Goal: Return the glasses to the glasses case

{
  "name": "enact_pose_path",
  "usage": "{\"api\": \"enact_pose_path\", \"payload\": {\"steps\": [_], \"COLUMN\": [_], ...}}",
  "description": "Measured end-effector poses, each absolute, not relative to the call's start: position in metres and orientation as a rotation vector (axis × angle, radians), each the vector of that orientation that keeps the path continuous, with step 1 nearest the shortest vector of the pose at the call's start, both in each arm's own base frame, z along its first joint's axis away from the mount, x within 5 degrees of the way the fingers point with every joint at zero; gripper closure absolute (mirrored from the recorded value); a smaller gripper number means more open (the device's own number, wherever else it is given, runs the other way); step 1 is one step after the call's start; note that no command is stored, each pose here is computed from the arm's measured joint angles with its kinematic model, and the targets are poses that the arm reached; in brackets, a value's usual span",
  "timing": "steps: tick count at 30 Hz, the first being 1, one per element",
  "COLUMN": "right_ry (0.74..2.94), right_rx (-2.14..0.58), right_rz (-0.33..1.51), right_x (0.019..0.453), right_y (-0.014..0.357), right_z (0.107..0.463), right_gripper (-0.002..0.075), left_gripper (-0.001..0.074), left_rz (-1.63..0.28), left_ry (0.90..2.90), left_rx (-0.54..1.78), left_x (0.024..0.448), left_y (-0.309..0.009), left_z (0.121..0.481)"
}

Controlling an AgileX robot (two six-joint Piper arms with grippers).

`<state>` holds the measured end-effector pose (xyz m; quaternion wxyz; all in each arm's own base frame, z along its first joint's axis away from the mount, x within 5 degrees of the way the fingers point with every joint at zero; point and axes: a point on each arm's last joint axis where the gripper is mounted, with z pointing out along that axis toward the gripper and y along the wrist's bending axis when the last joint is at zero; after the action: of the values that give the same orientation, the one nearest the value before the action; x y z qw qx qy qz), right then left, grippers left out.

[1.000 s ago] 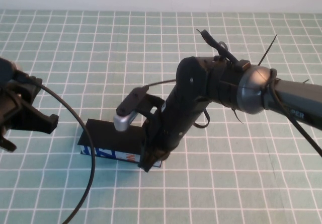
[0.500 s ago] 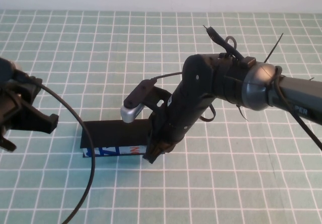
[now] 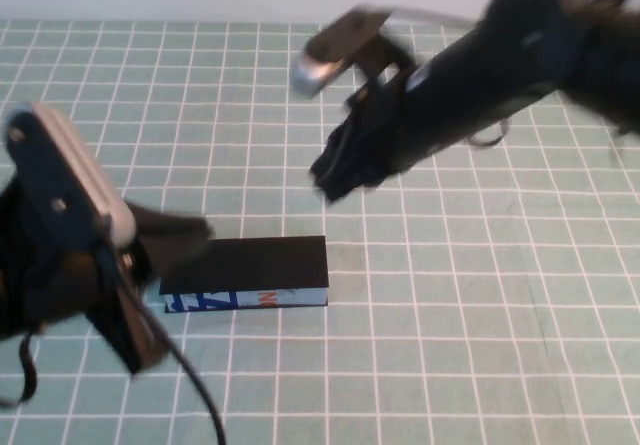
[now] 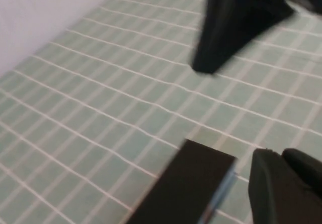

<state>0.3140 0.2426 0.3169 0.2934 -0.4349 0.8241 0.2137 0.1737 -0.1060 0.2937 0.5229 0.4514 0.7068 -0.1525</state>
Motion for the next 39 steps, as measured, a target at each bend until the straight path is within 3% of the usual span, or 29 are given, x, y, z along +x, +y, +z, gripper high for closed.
{"api": "enact_pose_path", "payload": {"steps": [6,12,19,25,32,39], "right_ry": [2.071,2.040,2.054,1.920,1.797,1.692], "right_rx": [-1.103,-1.075,-0.842,-0.573,-0.414,-0.337], "right_rz": [0.554,0.508,0.390,0.309,0.258,0.280], "right_x": [0.294,0.260,0.223,0.181,0.128,0.083], "right_y": [0.208,0.183,0.136,0.081,0.047,0.034], "right_z": [0.374,0.398,0.391,0.387,0.366,0.322], "right_gripper": [0.0737,0.0737,0.0737,0.0737,0.0737,0.0737], "left_gripper": [0.0733,0.0734,0.0734,0.0734,0.0733,0.0734], "left_rz": [-0.342,-0.127,0.013,0.042,-0.050,-0.175], "left_ry": [1.936,2.122,1.918,1.772,1.741,1.793], "left_rx": [1.337,1.200,0.848,0.681,0.518,0.361], "left_x": [0.160,0.164,0.138,0.099,0.074,0.066], "left_y": [-0.098,-0.074,-0.043,-0.030,-0.027,-0.026], "left_z": [0.284,0.309,0.366,0.386,0.357,0.316]}}
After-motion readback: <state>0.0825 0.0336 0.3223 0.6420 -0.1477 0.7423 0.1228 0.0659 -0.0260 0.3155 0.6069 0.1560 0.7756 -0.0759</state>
